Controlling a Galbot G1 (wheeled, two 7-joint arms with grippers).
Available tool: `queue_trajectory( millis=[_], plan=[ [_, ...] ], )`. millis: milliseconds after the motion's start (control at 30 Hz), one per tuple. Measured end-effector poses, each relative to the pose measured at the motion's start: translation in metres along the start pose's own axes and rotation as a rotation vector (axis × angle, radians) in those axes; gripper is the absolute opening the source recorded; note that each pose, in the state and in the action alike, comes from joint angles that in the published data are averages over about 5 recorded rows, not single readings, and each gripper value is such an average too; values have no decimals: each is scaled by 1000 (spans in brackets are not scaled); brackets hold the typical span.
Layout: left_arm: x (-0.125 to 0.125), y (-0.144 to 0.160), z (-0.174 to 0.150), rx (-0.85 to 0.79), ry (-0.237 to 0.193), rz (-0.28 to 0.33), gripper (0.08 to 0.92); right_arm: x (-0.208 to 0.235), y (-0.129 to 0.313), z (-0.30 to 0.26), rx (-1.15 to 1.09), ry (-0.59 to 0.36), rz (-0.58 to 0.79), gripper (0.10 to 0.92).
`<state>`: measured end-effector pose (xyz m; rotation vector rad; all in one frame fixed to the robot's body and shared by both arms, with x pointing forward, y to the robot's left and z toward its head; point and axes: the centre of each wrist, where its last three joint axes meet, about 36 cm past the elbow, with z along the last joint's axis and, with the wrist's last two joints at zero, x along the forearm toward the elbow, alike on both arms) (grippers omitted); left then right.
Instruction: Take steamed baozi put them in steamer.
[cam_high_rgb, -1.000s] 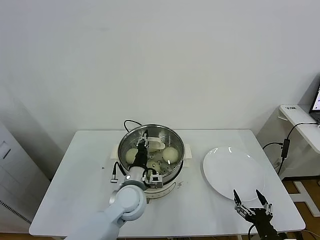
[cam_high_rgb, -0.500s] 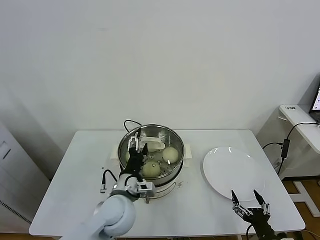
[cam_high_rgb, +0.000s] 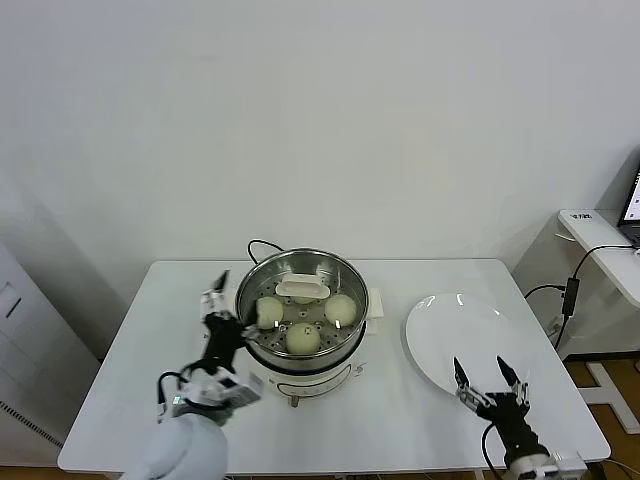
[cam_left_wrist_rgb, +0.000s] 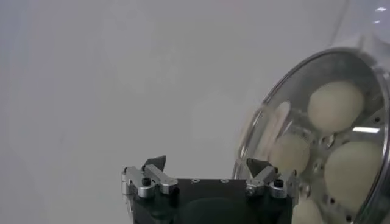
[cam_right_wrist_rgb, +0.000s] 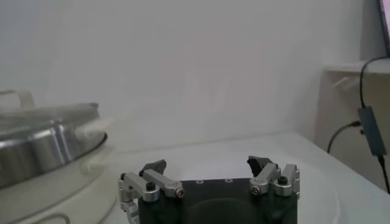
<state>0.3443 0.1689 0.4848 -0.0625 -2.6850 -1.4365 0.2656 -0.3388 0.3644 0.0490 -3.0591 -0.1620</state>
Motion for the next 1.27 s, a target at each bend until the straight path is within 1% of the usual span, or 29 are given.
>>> queue_trajectory(
  millis=[100, 167, 233, 300, 333, 400, 600, 667, 733, 800, 900, 1100, 1267],
  plan=[
    [-4, 10, 20, 101, 100, -8, 823, -12, 2, -3, 2, -13, -1, 823],
    [-4, 16, 36, 173, 154, -9, 823, -19, 4, -5, 0, -20, -2, 823],
    [-2, 19, 52, 247, 185, -8, 823, -26, 6, -5, -2, -24, -3, 823],
    [1, 21, 69, 322, 190, -9, 823, -31, 7, -5, -3, -27, -6, 823],
    [4, 21, 77, 358, 184, -12, 823, -33, 8, -5, -4, -28, -7, 823],
    [10, 20, 92, 424, 151, -23, 823, -37, 10, -4, -7, -28, -9, 823],
    [29, 7, 129, 571, -5, -86, 823, -41, 14, -2, -9, -31, -20, 823],
    [36, 2, 137, 605, -46, -110, 823, -41, 14, -1, -5, -30, -24, 823],
    [41, -4, 143, 632, -75, -133, 823, -40, 13, 1, -3, -27, -27, 823],
    [47, -9, 149, 654, -96, -151, 823, -39, 13, 4, -2, -23, -29, 823],
    [54, -18, 155, 681, -114, -168, 823, -36, 13, 7, -2, -22, -33, 823],
    [66, -30, 164, 718, -132, -187, 823, -28, 12, 11, -6, -23, -40, 823],
    [71, -37, 167, 734, -142, -193, 823, -23, 13, 14, -10, -21, -43, 823]
  ],
)
